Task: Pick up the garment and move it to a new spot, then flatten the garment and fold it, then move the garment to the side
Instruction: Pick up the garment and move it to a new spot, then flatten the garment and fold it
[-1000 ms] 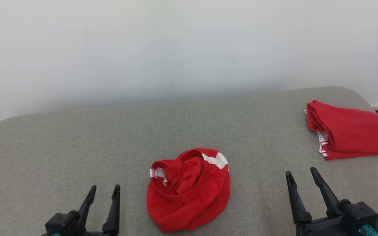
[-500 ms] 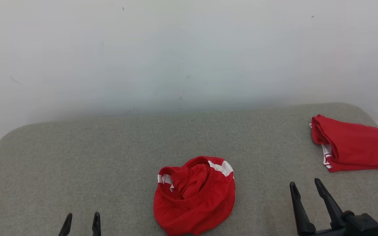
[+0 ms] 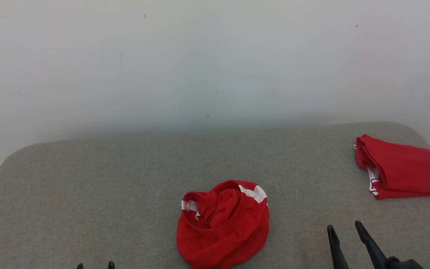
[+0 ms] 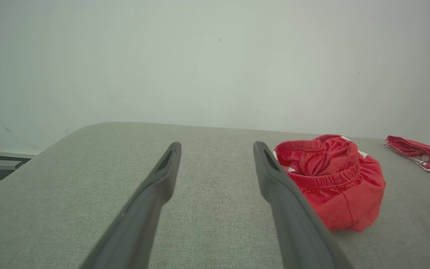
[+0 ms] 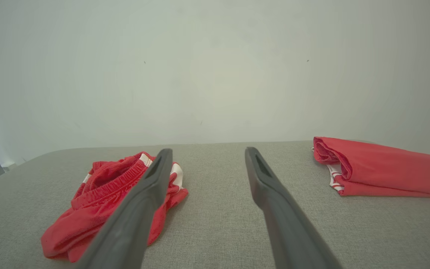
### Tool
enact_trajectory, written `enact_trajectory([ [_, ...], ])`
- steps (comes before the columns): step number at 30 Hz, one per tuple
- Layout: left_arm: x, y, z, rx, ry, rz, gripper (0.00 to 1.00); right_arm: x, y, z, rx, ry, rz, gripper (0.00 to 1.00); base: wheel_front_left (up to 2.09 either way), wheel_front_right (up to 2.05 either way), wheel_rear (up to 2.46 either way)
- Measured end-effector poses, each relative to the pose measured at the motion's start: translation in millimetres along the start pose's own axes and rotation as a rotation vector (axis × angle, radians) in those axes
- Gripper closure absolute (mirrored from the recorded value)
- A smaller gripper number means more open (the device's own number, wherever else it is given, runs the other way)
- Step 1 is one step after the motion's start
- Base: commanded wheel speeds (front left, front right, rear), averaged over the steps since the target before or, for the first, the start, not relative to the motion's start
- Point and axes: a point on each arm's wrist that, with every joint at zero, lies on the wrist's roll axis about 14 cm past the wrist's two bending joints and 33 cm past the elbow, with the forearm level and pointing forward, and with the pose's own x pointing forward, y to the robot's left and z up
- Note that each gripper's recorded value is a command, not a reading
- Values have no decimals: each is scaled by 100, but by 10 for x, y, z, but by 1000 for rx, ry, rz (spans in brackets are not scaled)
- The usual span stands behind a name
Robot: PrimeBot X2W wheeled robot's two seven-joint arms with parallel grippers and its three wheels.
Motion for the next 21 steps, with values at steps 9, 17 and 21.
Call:
enact_trajectory([
  [9,0,1,-61,6,16,-10,0,-27,-6,-47,2,16,-4,0,0,0,0],
  [17,-3,12,-89,8,24,-13,0,-30,-19,-51,2,17,-8,0,0,0,0],
  [21,-6,12,-103,9,28,-15,0,-27,-30,-52,1,17,-10,0,0,0,0],
])
